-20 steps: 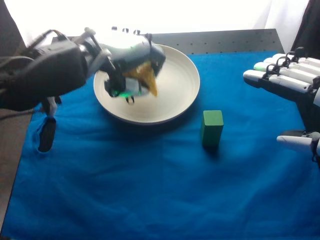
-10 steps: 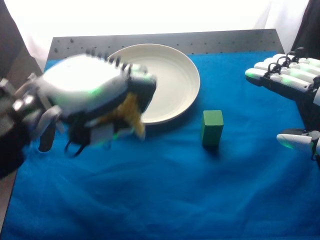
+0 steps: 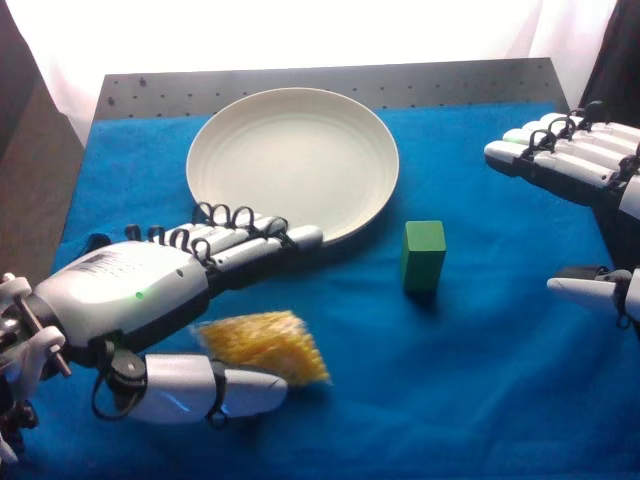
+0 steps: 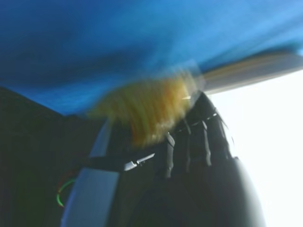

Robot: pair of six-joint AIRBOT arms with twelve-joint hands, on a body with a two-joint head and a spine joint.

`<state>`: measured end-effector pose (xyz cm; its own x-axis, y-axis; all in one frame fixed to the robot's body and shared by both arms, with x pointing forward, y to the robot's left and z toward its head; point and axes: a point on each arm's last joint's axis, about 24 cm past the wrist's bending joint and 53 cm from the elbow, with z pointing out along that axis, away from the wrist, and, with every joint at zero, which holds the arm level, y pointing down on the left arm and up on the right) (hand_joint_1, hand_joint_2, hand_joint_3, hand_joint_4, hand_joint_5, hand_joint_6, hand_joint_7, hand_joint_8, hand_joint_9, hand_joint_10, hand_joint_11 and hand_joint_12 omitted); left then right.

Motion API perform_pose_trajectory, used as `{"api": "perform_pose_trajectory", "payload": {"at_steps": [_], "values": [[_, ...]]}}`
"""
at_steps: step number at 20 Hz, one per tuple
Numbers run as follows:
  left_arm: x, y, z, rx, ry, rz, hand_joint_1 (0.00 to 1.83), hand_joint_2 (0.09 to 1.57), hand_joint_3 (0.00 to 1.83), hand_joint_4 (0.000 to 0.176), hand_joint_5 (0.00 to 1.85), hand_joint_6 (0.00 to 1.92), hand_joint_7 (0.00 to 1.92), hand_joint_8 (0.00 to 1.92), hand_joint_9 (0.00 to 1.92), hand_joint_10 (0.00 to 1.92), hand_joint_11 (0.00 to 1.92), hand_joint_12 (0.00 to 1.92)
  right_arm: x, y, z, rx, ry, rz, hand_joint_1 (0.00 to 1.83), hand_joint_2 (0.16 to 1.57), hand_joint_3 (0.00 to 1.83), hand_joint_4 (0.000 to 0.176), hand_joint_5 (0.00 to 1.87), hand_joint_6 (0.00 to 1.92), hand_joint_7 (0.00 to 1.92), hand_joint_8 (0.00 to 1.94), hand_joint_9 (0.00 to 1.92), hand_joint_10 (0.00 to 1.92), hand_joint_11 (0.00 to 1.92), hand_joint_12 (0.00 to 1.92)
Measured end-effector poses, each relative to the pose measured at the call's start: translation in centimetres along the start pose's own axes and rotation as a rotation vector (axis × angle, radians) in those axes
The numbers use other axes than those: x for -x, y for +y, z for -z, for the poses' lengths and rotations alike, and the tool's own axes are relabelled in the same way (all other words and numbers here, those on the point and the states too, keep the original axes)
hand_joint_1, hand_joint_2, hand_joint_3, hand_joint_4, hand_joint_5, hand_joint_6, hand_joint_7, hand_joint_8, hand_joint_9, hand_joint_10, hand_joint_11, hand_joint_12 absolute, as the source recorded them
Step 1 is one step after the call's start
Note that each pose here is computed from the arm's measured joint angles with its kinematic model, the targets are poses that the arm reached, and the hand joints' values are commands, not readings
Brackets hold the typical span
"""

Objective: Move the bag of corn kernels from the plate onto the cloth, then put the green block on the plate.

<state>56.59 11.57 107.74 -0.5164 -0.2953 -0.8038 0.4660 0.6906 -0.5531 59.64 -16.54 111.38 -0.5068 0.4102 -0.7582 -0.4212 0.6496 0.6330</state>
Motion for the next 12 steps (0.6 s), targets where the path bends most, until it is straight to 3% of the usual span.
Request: {"api": "perform_pose_trajectory", "payload": {"at_steps": [2,3,4,5,6,7,9,10,11,12], "values": [[0.0,0.2,0.3,0.004,-0.009,0.006,0.32,1.00,0.00,0.176,0.00,0.00,0.00,0.00,0.00,0.00,0.00,0.00,0.0,0.1,0.0,0.002,-0.001,0.000,0.60,1.24,0.00,0.006,0.00,0.00,0.00,0.00,0.00,0.00,0.00,0.00],[-0.1,0.6,0.7,0.016,-0.012,0.015,0.39,0.97,0.00,0.176,0.00,0.00,0.00,0.00,0.00,0.00,0.00,0.00,-0.1,0.2,0.0,0.006,0.003,-0.004,0.61,1.21,0.00,0.042,0.00,0.00,0.00,0.00,0.00,0.00,0.00,0.00],[0.2,1.0,1.0,0.028,-0.022,0.019,0.39,0.97,0.00,0.176,0.00,0.00,0.00,0.00,0.00,0.00,0.00,0.00,-0.3,0.3,0.0,0.014,0.012,-0.010,0.61,1.21,0.00,0.042,0.00,0.00,0.00,0.00,0.00,0.00,0.00,0.00],[0.8,1.5,1.3,0.044,-0.044,0.027,0.35,1.03,0.00,0.166,0.00,0.00,0.00,0.00,0.00,0.00,0.00,0.00,-0.7,0.7,0.0,0.031,0.030,-0.009,0.62,1.20,0.00,0.042,0.00,0.00,0.00,0.00,0.00,0.00,0.00,0.00],[1.7,1.8,1.4,0.053,-0.085,0.048,0.37,1.05,0.01,0.142,0.00,0.00,0.00,0.00,0.00,0.00,0.00,0.00,-1.0,0.9,0.0,0.044,0.045,-0.005,0.65,1.18,0.00,0.059,0.00,0.00,0.00,0.00,0.00,0.00,0.00,0.00],[2.6,2.1,1.6,0.062,-0.123,0.061,0.37,1.05,0.01,0.142,0.00,0.00,0.00,0.00,0.00,0.00,0.00,0.00,-1.3,1.0,-0.2,0.051,0.050,-0.012,0.65,1.18,0.00,0.059,0.00,0.00,0.00,0.00,0.00,0.00,0.00,0.00],[4.7,2.6,2.2,0.072,-0.206,0.064,0.45,1.08,0.02,0.145,0.00,0.00,0.00,0.00,0.00,0.00,0.00,0.00,-1.8,1.0,-1.0,0.063,0.056,-0.029,0.68,1.17,0.00,0.017,0.00,0.00,0.00,0.00,0.00,0.00,0.00,0.00],[5.4,3.1,2.6,0.086,-0.240,0.076,0.54,1.11,0.02,0.170,0.00,0.00,0.00,0.00,0.00,0.00,0.00,0.00,-1.9,1.3,-1.5,0.079,0.051,-0.040,0.70,1.15,0.00,0.000,0.00,0.00,0.00,0.00,0.00,0.00,0.03,0.02],[6.1,3.5,3.0,0.099,-0.276,0.087,0.59,1.13,0.02,0.132,0.00,0.00,0.00,0.00,0.00,0.00,0.00,0.00,-1.8,1.7,-2.1,0.090,0.047,-0.042,0.68,1.15,0.00,0.007,0.00,0.00,0.00,0.00,0.00,0.00,0.03,0.02],[6.3,4.1,3.5,0.116,-0.296,0.091,0.57,1.14,0.02,0.129,0.00,0.00,0.00,0.00,0.00,0.00,0.00,0.00,-1.8,2.2,-2.8,0.103,0.049,-0.036,0.60,1.17,0.00,0.014,0.00,0.00,0.00,0.00,0.00,0.00,0.03,0.02]]}}
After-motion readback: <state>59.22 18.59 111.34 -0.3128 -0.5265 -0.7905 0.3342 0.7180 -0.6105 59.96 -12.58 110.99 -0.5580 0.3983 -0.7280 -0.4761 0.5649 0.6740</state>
